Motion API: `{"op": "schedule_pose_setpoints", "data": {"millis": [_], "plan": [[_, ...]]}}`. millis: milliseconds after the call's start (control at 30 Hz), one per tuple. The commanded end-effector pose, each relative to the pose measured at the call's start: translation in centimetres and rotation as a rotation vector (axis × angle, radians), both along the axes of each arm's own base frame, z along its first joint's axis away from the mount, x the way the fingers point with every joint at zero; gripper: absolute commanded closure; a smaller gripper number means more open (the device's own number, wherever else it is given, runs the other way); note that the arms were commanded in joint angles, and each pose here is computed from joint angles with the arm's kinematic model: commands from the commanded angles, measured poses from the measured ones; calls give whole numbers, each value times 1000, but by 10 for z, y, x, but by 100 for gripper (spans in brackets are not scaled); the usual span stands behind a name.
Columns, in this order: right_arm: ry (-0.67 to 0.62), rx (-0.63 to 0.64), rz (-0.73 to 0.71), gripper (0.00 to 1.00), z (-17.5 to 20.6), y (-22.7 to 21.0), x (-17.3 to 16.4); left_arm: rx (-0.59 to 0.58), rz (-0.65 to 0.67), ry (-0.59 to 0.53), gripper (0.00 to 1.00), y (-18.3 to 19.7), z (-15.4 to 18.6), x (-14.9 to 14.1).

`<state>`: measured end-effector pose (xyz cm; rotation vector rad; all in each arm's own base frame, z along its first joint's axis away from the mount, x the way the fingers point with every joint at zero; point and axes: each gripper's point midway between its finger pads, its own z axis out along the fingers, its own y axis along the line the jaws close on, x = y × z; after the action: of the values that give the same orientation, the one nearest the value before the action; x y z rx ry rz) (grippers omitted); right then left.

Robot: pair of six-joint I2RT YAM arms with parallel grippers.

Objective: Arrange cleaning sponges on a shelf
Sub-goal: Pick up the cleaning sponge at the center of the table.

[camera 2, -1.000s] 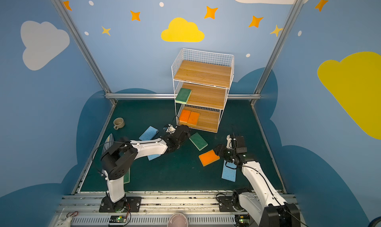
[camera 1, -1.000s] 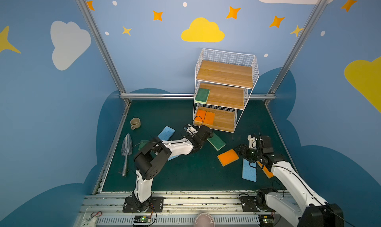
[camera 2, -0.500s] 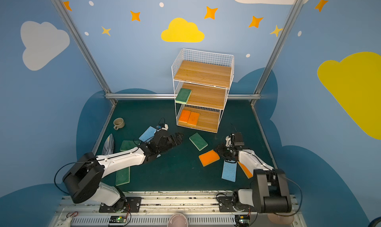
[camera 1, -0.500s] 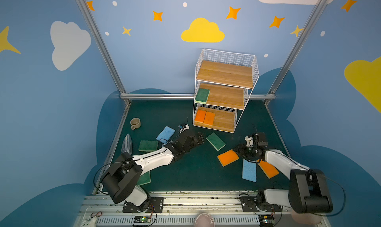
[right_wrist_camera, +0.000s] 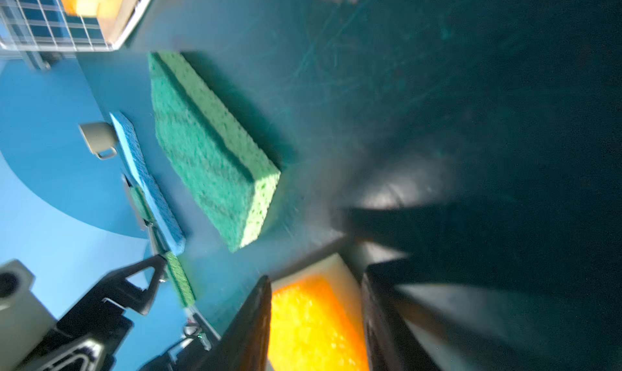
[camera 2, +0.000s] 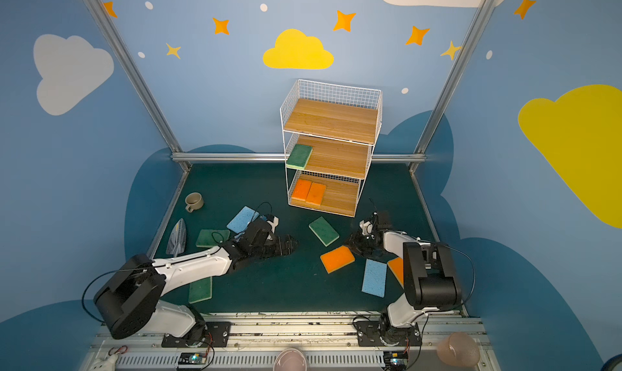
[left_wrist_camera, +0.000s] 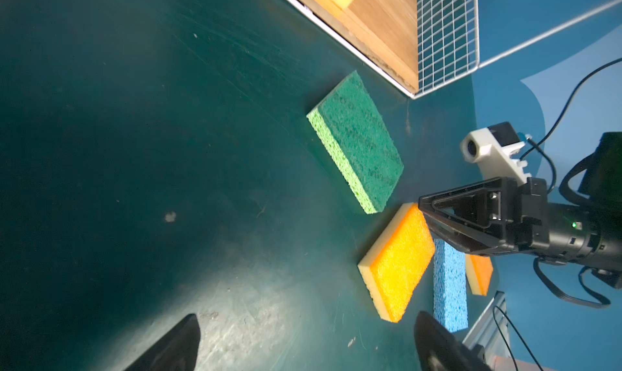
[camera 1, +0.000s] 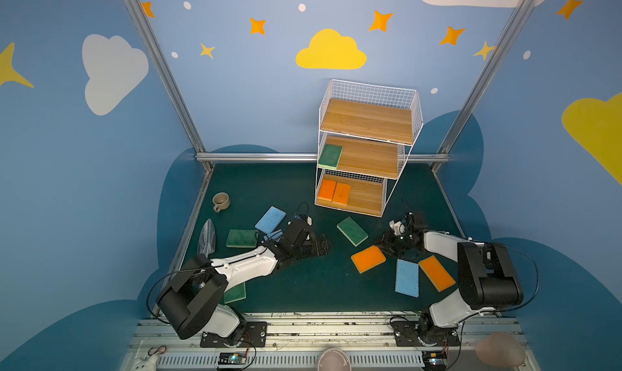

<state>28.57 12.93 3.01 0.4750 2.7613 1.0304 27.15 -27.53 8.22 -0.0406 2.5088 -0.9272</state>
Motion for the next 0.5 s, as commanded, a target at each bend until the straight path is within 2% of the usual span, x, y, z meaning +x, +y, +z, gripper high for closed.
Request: {"op": "schedule_pose_setpoints", "data": {"millis": [0,233,467], "plan": [[52,-48,-1,49,-5,-6,-23,-13,-80,23,3,-5,-2,-12],[63,-42,11,50,-1,2,-47,-5,-129,55,4,-10,-9,-19],[82,-57,40,61,-8,17,-55,-9,-165,81,0,-15,-11,-25]]}}
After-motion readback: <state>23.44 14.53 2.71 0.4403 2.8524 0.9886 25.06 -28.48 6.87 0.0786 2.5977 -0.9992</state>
